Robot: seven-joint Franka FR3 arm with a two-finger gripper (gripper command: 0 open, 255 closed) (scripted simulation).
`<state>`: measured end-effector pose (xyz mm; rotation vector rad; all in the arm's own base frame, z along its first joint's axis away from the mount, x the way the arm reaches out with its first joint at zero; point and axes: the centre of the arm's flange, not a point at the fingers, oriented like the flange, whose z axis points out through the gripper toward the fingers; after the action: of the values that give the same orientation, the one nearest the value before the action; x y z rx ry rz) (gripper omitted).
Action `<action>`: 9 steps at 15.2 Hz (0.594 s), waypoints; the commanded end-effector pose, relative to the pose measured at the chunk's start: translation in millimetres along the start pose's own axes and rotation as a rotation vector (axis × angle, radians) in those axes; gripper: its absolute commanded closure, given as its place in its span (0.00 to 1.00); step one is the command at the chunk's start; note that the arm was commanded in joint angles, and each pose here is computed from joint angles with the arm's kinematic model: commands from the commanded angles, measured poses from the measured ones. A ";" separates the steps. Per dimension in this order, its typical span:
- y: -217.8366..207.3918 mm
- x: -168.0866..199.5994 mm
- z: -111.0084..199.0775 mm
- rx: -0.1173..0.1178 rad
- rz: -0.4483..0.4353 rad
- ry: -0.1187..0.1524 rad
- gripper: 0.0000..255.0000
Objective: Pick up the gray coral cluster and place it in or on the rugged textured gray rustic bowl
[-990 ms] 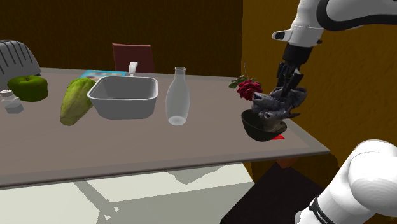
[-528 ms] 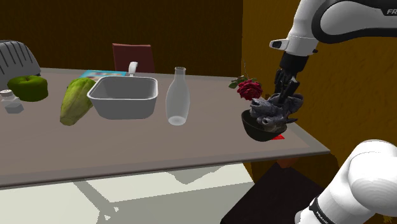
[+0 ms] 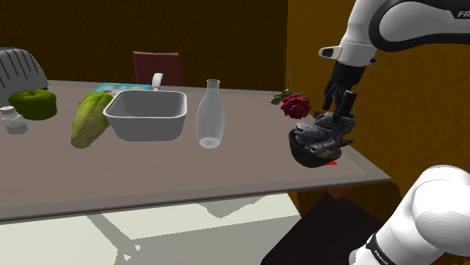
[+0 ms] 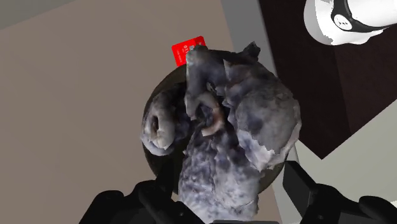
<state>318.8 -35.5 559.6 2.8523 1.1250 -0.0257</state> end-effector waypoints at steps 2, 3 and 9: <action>0.0 0.0 -0.1 0.000 0.000 0.000 0.00; 0.0 -0.1 -0.1 0.000 0.000 0.000 0.00; 0.0 -0.1 -50.1 0.000 0.000 0.000 0.00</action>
<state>318.3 -31.2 607.0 2.8521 1.1247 -0.0245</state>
